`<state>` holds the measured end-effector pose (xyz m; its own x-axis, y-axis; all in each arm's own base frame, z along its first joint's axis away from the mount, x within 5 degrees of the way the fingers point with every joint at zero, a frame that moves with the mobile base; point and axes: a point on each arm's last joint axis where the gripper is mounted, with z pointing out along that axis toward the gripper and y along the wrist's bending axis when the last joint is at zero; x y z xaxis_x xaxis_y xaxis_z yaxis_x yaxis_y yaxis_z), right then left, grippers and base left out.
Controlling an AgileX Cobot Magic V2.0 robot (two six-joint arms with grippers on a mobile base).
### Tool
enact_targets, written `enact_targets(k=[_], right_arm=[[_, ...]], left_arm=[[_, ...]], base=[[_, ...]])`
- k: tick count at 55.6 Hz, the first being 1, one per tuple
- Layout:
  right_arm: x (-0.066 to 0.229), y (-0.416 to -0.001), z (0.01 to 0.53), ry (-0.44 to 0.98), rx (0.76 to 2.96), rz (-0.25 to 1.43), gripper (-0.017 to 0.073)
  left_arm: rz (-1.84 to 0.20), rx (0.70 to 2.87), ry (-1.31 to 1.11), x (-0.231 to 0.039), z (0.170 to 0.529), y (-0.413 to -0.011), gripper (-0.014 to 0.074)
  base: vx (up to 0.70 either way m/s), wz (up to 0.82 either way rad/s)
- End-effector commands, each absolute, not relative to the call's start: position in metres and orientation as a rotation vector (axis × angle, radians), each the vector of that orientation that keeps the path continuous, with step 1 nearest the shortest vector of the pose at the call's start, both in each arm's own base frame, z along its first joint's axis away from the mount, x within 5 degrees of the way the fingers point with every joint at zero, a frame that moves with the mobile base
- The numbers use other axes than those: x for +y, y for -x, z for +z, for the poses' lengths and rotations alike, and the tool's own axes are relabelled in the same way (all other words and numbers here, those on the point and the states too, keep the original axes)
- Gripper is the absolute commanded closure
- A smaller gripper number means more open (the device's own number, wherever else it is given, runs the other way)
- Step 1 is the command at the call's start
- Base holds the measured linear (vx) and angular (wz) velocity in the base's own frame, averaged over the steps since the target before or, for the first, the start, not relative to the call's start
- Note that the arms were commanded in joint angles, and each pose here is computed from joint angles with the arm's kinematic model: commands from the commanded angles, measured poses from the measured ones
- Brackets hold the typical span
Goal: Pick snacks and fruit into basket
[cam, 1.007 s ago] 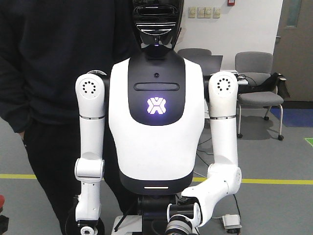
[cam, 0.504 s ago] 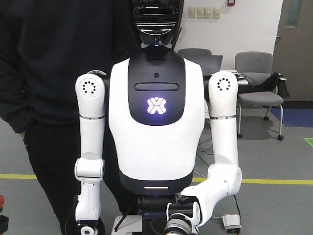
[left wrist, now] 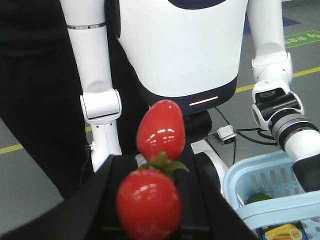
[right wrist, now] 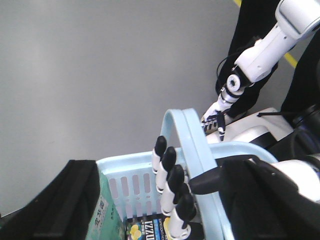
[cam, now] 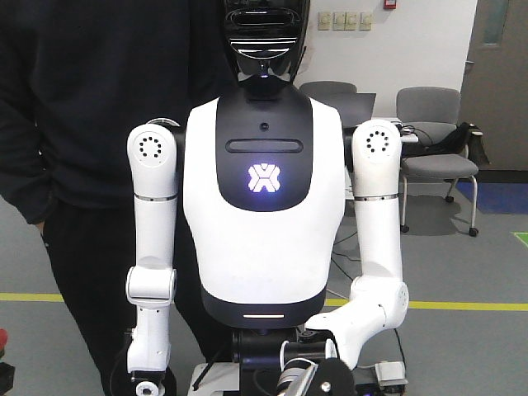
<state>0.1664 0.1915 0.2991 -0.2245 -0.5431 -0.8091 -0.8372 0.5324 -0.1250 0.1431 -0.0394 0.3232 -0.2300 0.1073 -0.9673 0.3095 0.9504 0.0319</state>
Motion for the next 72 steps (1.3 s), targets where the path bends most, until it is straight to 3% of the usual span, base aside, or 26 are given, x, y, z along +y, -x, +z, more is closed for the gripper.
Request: enact_targets(k=[1,8,18,27,53,59,72], right_arm=[[0.179,-0.175,0.328,0.928,1.849,0.462,0.0020],[0.139,-0.192,0.343,0.574,1.924,0.480,0.0020],[0.078,-0.184,0.370,0.385,1.864,0.303,0.0020],[0.051,-0.157,0.380,0.361,1.873,0.181,0.0020],[0.047,-0.143,0.390,0.325,1.817,0.215,0.0020],[0.047,-0.143,0.390,0.324,1.818,0.215,0.0020],[0.047,-0.143,0.390,0.326,1.817,0.213,0.0020]], left_arm=[[-0.187,1.702,-0.252,-0.036,0.341,-0.144,0.0599],[-0.187,1.702,-0.252,-0.036,0.341,-0.144,0.0599],[-0.187,1.702,-0.252,-0.036,0.341,-0.144,0.0599],[-0.187,1.702,-0.252,-0.036,0.341,-0.144,0.0599],[-0.182,1.745,-0.294,-0.040,0.336,-0.150,0.0599],[-0.239,1.806,-0.407,-0.054,0.328,-0.151,0.0599],[-0.495,1.836,-0.779,-0.125,0.300,-0.153,0.0599]], base=[[0.00,0.00],[0.00,0.00],[0.00,0.00],[0.00,0.00],[0.00,0.00],[0.00,0.00],[0.00,0.00]])
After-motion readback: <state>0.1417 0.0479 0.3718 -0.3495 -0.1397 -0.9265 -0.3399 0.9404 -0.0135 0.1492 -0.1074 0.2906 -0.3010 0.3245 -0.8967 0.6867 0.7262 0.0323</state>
